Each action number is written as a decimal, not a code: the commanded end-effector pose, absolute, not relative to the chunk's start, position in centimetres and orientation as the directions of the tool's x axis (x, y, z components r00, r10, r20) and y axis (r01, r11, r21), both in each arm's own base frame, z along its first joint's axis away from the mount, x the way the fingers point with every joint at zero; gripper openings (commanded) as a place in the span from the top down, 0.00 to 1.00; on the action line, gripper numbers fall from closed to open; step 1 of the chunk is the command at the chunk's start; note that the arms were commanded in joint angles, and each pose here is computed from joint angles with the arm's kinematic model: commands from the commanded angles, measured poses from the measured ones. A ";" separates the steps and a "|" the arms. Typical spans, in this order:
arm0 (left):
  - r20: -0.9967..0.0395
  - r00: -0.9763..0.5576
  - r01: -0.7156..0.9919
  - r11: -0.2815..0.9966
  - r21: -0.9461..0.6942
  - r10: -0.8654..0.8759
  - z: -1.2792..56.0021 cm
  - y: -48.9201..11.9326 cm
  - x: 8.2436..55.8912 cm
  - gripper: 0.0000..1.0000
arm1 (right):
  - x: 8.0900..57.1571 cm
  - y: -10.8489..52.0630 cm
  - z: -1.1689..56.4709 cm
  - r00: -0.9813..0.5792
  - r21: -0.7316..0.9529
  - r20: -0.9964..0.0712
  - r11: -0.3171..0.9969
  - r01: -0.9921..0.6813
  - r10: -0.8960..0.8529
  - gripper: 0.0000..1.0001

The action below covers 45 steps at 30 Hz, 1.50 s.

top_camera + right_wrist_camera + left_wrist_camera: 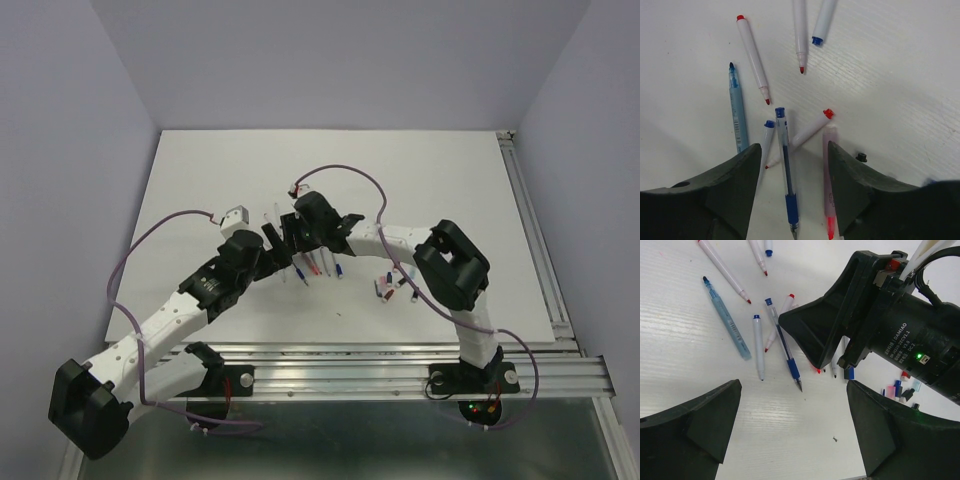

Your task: Open the pen caps

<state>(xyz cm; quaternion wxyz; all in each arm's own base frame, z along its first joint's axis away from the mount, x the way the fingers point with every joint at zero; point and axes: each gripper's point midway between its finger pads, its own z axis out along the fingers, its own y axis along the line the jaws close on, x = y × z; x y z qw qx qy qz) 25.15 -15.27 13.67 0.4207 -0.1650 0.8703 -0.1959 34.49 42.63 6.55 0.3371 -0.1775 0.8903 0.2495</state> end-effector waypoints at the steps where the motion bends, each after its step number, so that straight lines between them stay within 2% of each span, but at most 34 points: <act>1: -0.684 -0.569 -0.114 0.868 -0.484 -0.456 14.1 -15.1 25.6 0.01 | 35.4 42.8 10.9 -0.653 0.316 -0.751 0.815 -0.486 -0.099 0.37; 3: -0.681 -0.578 -0.098 0.867 -0.489 -0.450 14.1 -15.5 25.5 0.01 | 35.1 42.0 11.0 -0.655 0.310 -0.750 0.826 -0.470 -0.091 0.30; 5: -0.682 -0.577 -0.095 0.866 -0.492 -0.450 14.2 -15.5 25.6 0.01 | 35.1 40.9 12.2 -0.645 0.295 -0.761 0.845 -0.445 -0.074 0.05; 6: -0.681 -0.578 -0.094 0.866 -0.491 -0.449 14.1 -15.6 25.6 0.01 | 35.1 40.5 12.3 -0.652 0.304 -0.756 0.857 -0.417 -0.048 0.00; 16: -0.678 -0.585 -0.084 0.864 -0.496 -0.446 14.1 -15.8 25.6 0.01 | 34.1 32.1 10.8 -0.669 0.136 -0.744 0.980 -0.145 0.004 0.00; 18: -0.677 -0.589 -0.081 0.866 -0.494 -0.441 14.0 -15.8 25.5 0.01 | 34.0 31.2 10.3 -0.671 0.108 -0.741 0.987 -0.119 0.000 0.03; 20: -0.676 -0.590 -0.080 0.865 -0.495 -0.442 14.0 -15.9 25.5 0.01 | 33.9 30.9 9.7 -0.678 0.093 -0.735 0.990 -0.110 -0.006 0.10; 22: -0.675 -0.591 -0.079 0.864 -0.497 -0.442 14.1 -15.9 25.5 0.01 | 33.9 30.7 9.2 -0.682 0.079 -0.731 0.992 -0.098 -0.009 0.23; 24: -0.675 -0.591 -0.076 0.864 -0.498 -0.441 14.1 -15.9 25.4 0.01 | 34.1 30.8 8.9 -0.682 0.072 -0.731 0.993 -0.096 -0.013 0.29; 25: -0.675 -0.591 -0.075 0.864 -0.498 -0.441 14.1 -15.9 25.4 0.01 | 34.1 30.8 8.4 -0.689 0.063 -0.724 0.993 -0.096 -0.021 0.37; 28: -0.674 -0.593 -0.076 0.864 -0.498 -0.441 14.1 -15.9 25.3 0.01 | 34.2 31.1 7.7 -0.697 0.054 -0.716 0.993 -0.102 -0.033 0.43; 36: -0.672 -0.596 -0.079 0.865 -0.496 -0.440 14.0 -16.0 25.4 0.01 | 34.0 31.2 4.7 -0.733 0.021 -0.677 0.994 -0.106 -0.064 0.50; 39: -0.671 -0.600 -0.073 0.866 -0.495 -0.435 14.0 -16.1 25.4 0.01 | 34.0 31.4 3.7 -0.744 0.015 -0.664 0.994 -0.106 -0.069 0.57; 42: -0.670 -0.604 -0.071 0.866 -0.495 -0.432 14.0 -16.2 25.4 0.01 | 33.7 31.4 2.8 -0.759 0.015 -0.647 0.994 -0.107 -0.072 0.69; 43: -0.670 -0.603 -0.070 0.866 -0.495 -0.432 14.0 -16.2 25.4 0.01 | 33.6 31.3 2.3 -0.767 0.017 -0.639 0.996 -0.092 -0.060 0.77; 45: -0.673 -0.604 -0.068 0.869 -0.489 -0.427 13.9 -16.2 25.4 0.01 | 33.2 30.9 2.0 -0.774 0.024 -0.632 0.998 -0.062 -0.033 0.83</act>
